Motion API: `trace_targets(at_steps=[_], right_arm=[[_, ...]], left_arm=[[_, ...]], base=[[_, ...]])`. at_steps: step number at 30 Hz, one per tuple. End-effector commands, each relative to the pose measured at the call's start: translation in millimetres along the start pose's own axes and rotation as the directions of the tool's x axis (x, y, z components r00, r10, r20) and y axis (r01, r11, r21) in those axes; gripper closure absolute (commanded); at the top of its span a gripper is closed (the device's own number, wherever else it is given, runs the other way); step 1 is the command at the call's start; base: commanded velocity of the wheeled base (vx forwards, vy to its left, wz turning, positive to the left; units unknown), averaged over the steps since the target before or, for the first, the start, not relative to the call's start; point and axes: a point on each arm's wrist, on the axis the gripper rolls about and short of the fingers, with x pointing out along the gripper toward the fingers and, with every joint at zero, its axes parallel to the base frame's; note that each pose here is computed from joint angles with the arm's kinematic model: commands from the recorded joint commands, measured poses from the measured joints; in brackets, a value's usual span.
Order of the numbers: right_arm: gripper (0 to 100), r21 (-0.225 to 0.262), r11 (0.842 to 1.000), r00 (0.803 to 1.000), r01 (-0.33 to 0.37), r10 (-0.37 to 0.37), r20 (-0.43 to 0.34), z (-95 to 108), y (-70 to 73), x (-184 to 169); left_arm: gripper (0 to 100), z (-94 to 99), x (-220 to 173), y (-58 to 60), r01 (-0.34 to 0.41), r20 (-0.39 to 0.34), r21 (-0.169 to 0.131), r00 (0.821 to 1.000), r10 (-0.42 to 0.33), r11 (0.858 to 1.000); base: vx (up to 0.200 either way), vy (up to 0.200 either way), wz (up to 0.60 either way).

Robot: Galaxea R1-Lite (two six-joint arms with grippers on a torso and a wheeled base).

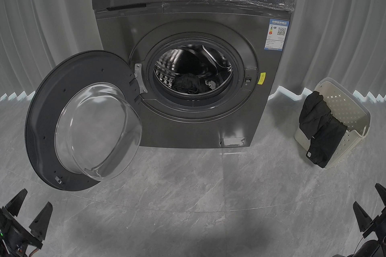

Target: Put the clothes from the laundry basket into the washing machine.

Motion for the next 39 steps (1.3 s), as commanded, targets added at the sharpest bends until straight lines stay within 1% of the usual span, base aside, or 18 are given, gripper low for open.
trace_targets(at_steps=[1, 4, 5, 6, 8, 10, 14, 19, 20, 23, 24, 26, 27, 29, 31, 32, 35, 39], right_arm=[[0, 0.043, 0.998, 0.997, 0.042, -0.045, 0.065, -20.7, -0.8, -18.5], [0, 0.042, 0.993, 0.993, 0.108, -0.11, 0.042, -22.1, -0.7, -18.1], [0, 0.042, 0.993, 0.993, 0.108, -0.11, 0.042, -22.1, -0.7, -18.1], [0, 0.029, 0.985, 0.985, 0.17, -0.17, 0.016, -22.9, 0.0, -18.5], [0, -0.004, 0.975, 0.975, 0.221, -0.221, 0.003, -23.0, 2.3, -19.9], [0, -0.017, 0.964, 0.965, 0.264, -0.264, -0.003, -22.6, 4.6, -19.9], [0, -0.041, 0.974, 0.975, 0.224, -0.223, 0.02, -22.1, 5.0, -19.5], [0, -0.031, 0.948, 0.949, 0.316, -0.316, 0.012, -22.1, 3.0, -20.5], [0, 0.026, 0.946, 0.946, 0.323, -0.323, 0.018, -22.0, 2.7, -20.4], [0, 0.11, 0.944, 0.949, 0.311, -0.314, 0.012, -22.6, 2.9, -20.3], [0, 0.112, 0.945, 0.951, 0.306, -0.31, 0.018, -22.2, 3.0, -20.2], [0, 0.094, 0.953, 0.957, 0.287, -0.29, 0.019, -22.2, 3.5, -20.0], [0, 0.066, 0.964, 0.966, 0.257, -0.259, 0.025, -22.1, 4.0, -20.1], [0, -0.005, 0.988, 0.983, 0.155, -0.154, 0.097, -24.4, 5.9, -26.2], [0, -0.009, 0.992, 0.986, 0.128, -0.126, 0.104, -24.2, 6.0, -26.0], [0, 0.02, 0.99, 0.986, 0.139, -0.14, 0.093, -24.2, 5.7, -26.1], [0, 0.095, 0.975, 0.973, 0.199, -0.208, 0.097, -24.3, 4.2, -26.5], [0, 0.097, 0.948, 0.946, 0.303, -0.312, 0.087, -25.2, 2.0, -26.9]], left_arm=[[0, -26.2, -29.8, 3.2, -0.062, 0.093, -0.003, 0.994, 0.062, 0.998], [0, -35.0, -29.7, 5.0, -0.105, 0.006, 0.057, 0.995, 0.104, 0.993], [0, -34.4, -29.7, 4.7, -0.116, 0.014, 0.067, 0.993, 0.115, 0.991], [0, -34.2, -29.7, 4.4, -0.138, 0.025, 0.076, 0.99, 0.137, 0.987], [0, -35.4, -34.3, 1.5, -0.205, 0.099, 0.086, 0.976, 0.196, 0.975], [0, -35.2, -34.5, 2.1, -0.206, 0.102, 0.086, 0.975, 0.197, 0.975], [0, -36.0, -36.9, 2.3, -0.187, 0.127, 0.044, 0.975, 0.18, 0.981], [0, -36.0, -37.0, 3.1, -0.222, 0.129, 0.043, 0.968, 0.215, 0.974], [0, -36.0, -37.0, 3.2, -0.228, 0.13, 0.07, 0.967, 0.218, 0.971], [0, -36.0, -37.0, 3.1, -0.228, 0.13, 0.073, 0.967, 0.218, 0.971], [0, -36.0, -37.0, 3.1, -0.227, 0.13, 0.076, 0.968, 0.216, 0.971], [0, -36.0, -37.0, 3.1, -0.227, 0.129, 0.087, 0.968, 0.215, 0.97], [0, -35.9, -37.0, 3.0, -0.224, 0.13, 0.107, 0.969, 0.21, 0.969], [0, -35.9, -37.0, 3.0, -0.226, 0.13, 0.127, 0.969, 0.21, 0.966], [0, -35.9, -37.0, 3.0, -0.227, 0.13, 0.128, 0.969, 0.21, 0.966], [0, -35.8, -37.0, 3.0, -0.227, 0.13, 0.113, 0.969, 0.212, 0.967], [0, -36.0, -37.0, 3.2, -0.236, 0.13, 0.115, 0.967, 0.221, 0.965], [0, -36.0, -37.0, 3.2, -0.239, 0.131, 0.121, 0.966, 0.224, 0.963]], base=[[0.0, 0.0, 0.0], [0.0, 0.0, 0.0], [0.0, 0.0, 0.0], [0.0, 0.0, 0.0], [0.0, 0.0, 0.0], [0.0, 0.0, 0.0], [0.0, 0.0, 0.0], [0.0, -0.08, 0.0], [0.0, -0.2, 0.0], [0.0, -0.2, 0.0], [0.0, -0.2, 0.0], [0.0, -0.2, 0.0], [0.0, -0.2, 0.0], [0.0, -0.2, 0.0], [0.0, -0.1, 0.0], [0.0, 0.0, 0.0], [0.0, 0.0, 0.0], [0.0, -0.2, 0.0]])
